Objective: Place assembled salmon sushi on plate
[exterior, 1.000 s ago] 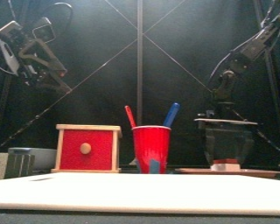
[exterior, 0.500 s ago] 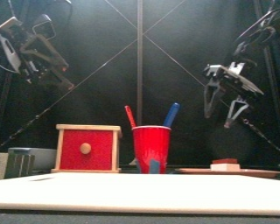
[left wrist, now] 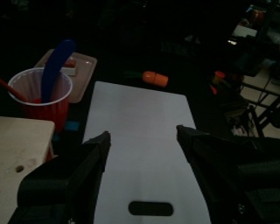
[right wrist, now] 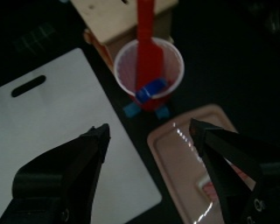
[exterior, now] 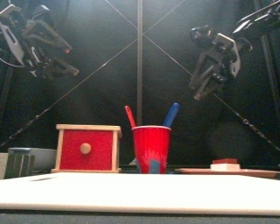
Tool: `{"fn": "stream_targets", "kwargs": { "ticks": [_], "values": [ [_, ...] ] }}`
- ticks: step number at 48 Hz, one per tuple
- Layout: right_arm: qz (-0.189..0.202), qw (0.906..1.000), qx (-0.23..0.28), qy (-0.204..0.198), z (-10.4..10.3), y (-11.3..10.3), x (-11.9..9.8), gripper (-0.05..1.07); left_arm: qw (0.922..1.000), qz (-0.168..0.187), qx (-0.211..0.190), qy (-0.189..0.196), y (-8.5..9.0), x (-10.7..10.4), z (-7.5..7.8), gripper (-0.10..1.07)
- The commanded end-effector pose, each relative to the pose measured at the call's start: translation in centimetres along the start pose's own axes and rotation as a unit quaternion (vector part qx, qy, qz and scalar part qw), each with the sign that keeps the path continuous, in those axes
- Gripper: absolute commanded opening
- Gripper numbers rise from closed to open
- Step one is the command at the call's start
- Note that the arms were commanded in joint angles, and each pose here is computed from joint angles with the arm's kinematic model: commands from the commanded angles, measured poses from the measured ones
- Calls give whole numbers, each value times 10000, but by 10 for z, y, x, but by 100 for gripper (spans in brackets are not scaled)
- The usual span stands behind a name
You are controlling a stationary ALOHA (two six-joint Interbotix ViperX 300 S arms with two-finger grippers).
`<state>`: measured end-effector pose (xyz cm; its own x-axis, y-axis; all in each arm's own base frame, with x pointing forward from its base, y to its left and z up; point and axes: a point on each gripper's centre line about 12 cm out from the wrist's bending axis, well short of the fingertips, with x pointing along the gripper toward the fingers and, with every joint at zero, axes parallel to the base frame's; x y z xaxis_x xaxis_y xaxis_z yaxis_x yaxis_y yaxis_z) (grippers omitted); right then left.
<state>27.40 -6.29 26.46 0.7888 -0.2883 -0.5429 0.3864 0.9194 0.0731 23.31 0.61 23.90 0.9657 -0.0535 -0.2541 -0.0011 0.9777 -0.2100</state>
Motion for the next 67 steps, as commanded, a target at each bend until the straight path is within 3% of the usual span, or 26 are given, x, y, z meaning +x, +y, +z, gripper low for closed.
{"fn": "stream_targets", "kwargs": {
  "ticks": [1,12,20,35,67],
  "values": [
    [361,9973,-372,-513,16,11,-2,101,9998,-40,18,-175,-2,1,13,95],
    [1437,9777,-536,-1435,7,36,-4,101,9992,-241,44,-322,-8,0,17,95],
    [1904,9644,-505,-1767,-6,44,-6,101,9976,-480,160,-463,-16,-3,21,95],
    [1981,9620,-622,-1775,-16,44,-8,101,9948,-487,747,-489,-18,-4,18,95],
    [1964,9647,-581,-1654,-28,41,-9,101,9934,-408,921,-558,-16,-5,15,95]
  ]
}}
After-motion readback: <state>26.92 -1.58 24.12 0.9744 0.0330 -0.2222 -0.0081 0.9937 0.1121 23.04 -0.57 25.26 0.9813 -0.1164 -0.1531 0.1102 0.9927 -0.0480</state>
